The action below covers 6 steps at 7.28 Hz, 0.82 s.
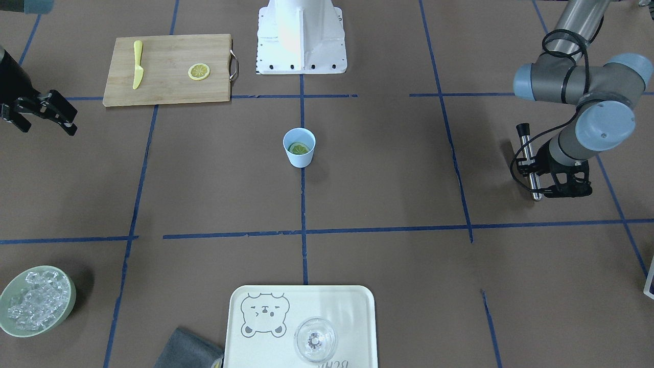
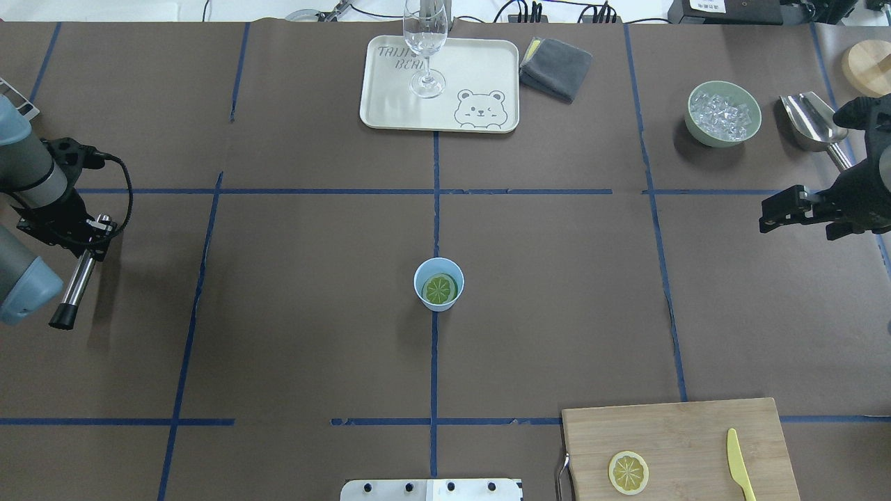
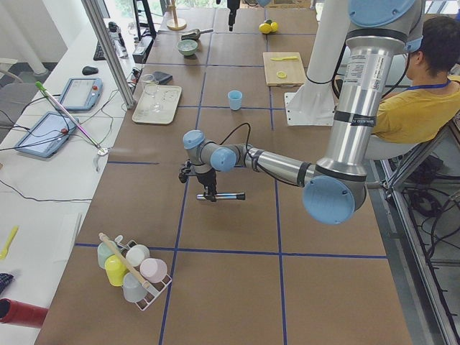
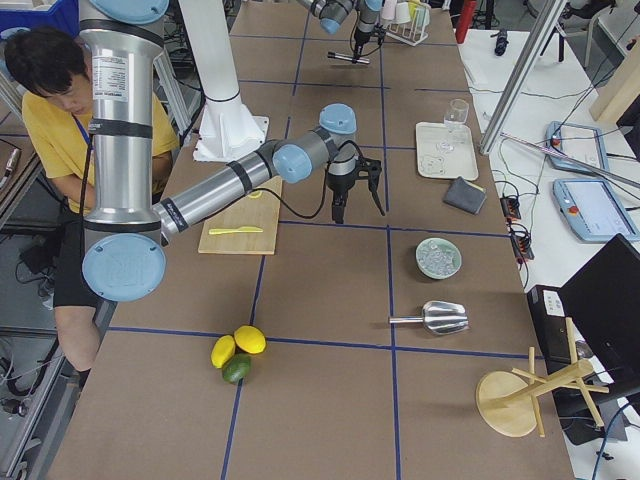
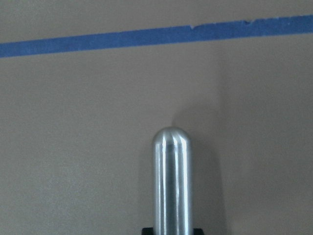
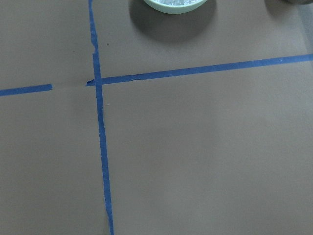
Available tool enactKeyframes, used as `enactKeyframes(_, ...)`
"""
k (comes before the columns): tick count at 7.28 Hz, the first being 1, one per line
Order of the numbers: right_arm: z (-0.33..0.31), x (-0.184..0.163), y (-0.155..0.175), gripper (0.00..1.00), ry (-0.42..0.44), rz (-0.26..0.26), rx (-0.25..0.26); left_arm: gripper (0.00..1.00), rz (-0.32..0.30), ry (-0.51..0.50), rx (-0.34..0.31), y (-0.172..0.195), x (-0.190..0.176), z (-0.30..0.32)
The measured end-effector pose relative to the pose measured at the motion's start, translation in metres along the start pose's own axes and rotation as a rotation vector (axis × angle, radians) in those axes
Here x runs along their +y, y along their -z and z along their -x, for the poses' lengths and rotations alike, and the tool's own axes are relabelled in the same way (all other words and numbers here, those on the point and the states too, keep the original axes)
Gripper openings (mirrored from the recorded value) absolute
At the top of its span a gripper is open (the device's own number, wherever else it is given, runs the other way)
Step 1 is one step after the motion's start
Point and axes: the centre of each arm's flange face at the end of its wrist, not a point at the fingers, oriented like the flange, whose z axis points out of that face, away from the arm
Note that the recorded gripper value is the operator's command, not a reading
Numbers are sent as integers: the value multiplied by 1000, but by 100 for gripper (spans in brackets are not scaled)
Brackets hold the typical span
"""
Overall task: Squeeze lemon into cup
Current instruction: 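Lower the muddler to the table and release it with the left gripper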
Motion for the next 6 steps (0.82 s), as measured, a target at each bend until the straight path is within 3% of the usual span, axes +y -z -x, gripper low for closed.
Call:
enactKeyframes(3, 0, 0, 1, 100, -1, 0, -3, 40, -2, 1, 1, 0, 0, 0)
enactKeyframes(5, -1, -1, 3, 100, -4, 4, -9, 56, -2, 1, 1, 0, 0, 0)
enactKeyframes(6, -1, -1, 3, 100, -5, 4, -11, 57, -2, 1, 1, 0, 0, 0)
